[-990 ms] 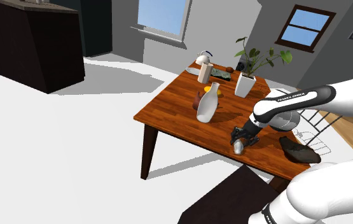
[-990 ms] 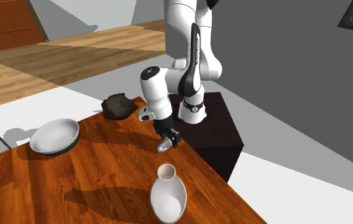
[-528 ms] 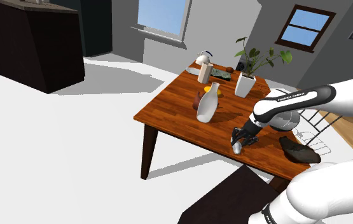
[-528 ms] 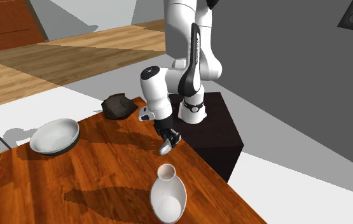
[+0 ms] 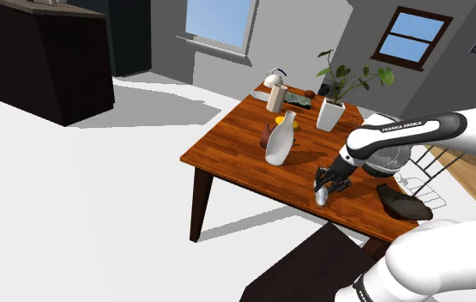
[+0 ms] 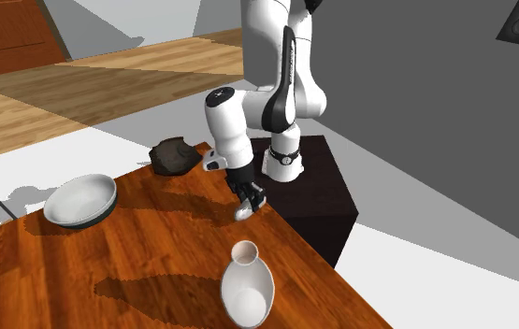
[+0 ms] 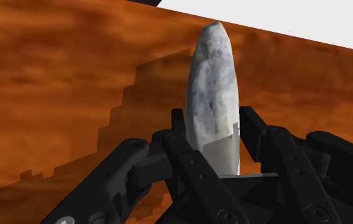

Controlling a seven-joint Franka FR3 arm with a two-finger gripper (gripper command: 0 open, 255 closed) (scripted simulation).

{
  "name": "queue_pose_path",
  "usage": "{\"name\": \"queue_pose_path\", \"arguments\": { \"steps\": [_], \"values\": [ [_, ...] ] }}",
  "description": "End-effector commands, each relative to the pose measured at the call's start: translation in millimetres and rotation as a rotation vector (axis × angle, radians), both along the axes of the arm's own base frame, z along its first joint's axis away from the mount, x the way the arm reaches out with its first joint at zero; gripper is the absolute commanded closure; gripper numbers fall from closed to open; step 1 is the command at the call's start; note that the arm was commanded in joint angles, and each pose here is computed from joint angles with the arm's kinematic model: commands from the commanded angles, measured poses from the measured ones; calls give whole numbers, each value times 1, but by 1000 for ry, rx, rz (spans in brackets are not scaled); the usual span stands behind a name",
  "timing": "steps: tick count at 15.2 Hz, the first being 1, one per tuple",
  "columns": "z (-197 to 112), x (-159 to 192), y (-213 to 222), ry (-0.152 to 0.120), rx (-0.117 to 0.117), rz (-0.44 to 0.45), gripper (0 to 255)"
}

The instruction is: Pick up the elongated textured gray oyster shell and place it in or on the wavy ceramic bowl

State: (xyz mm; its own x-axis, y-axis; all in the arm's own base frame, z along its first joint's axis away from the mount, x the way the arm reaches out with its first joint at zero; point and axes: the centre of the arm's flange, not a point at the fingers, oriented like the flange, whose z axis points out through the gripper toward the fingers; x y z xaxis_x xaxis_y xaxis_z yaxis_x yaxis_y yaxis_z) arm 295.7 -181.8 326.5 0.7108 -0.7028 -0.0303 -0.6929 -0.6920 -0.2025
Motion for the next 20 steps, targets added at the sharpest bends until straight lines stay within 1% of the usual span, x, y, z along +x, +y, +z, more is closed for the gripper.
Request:
{"name": "queue_pose_path", "arguments": {
  "steps": [1, 20],
  "values": [
    [11, 0, -1, 1, 0, 0, 255],
    [112, 0, -1, 1, 0, 0, 255]
  ]
}}
